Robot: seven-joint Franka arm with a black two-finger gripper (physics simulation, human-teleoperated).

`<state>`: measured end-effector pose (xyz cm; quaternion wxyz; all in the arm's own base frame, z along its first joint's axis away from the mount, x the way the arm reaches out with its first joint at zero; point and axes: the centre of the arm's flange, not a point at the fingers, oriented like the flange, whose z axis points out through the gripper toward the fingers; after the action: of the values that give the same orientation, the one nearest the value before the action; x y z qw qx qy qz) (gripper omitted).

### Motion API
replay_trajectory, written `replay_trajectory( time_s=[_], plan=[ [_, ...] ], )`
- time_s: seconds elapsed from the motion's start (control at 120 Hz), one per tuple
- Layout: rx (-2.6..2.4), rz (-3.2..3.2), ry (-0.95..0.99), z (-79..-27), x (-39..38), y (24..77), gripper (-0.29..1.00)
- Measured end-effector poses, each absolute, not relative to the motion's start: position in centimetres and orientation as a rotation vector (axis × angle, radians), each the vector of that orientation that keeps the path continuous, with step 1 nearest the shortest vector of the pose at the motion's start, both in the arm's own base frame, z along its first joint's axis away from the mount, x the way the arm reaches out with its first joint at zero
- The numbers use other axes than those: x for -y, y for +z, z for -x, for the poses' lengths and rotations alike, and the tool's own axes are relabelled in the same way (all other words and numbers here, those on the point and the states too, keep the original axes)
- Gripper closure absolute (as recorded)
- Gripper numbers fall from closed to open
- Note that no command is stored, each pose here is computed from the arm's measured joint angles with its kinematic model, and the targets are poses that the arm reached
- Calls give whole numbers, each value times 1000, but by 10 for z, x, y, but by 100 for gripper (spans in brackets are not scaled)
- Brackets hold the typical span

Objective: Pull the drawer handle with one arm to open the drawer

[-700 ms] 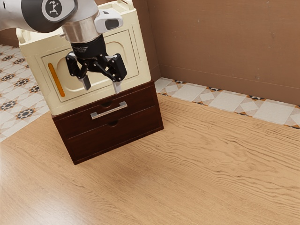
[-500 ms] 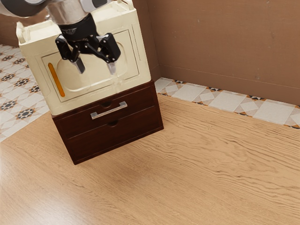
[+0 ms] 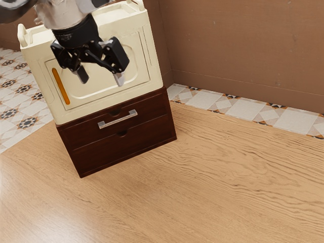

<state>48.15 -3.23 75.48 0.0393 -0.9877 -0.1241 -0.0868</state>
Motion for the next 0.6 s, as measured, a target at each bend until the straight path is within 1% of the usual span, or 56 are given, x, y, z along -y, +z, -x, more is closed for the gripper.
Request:
replay_trajectory(
  time_s=[0.042,0.075,0.117,0.15,0.267,0.375,0.492,0.6],
  plan=[
    [356,3055,-146,-472,46,712,0],
    [390,3082,-52,-466,38,681,0],
    [407,3113,13,-464,33,658,0],
    [384,3132,23,-467,35,648,0],
    [165,3050,-61,-463,70,622,0],
    [-57,2942,-201,-466,71,602,0],
    [-313,2858,-358,-467,65,614,0],
    [-477,2775,-430,-470,55,624,0]
  ],
)
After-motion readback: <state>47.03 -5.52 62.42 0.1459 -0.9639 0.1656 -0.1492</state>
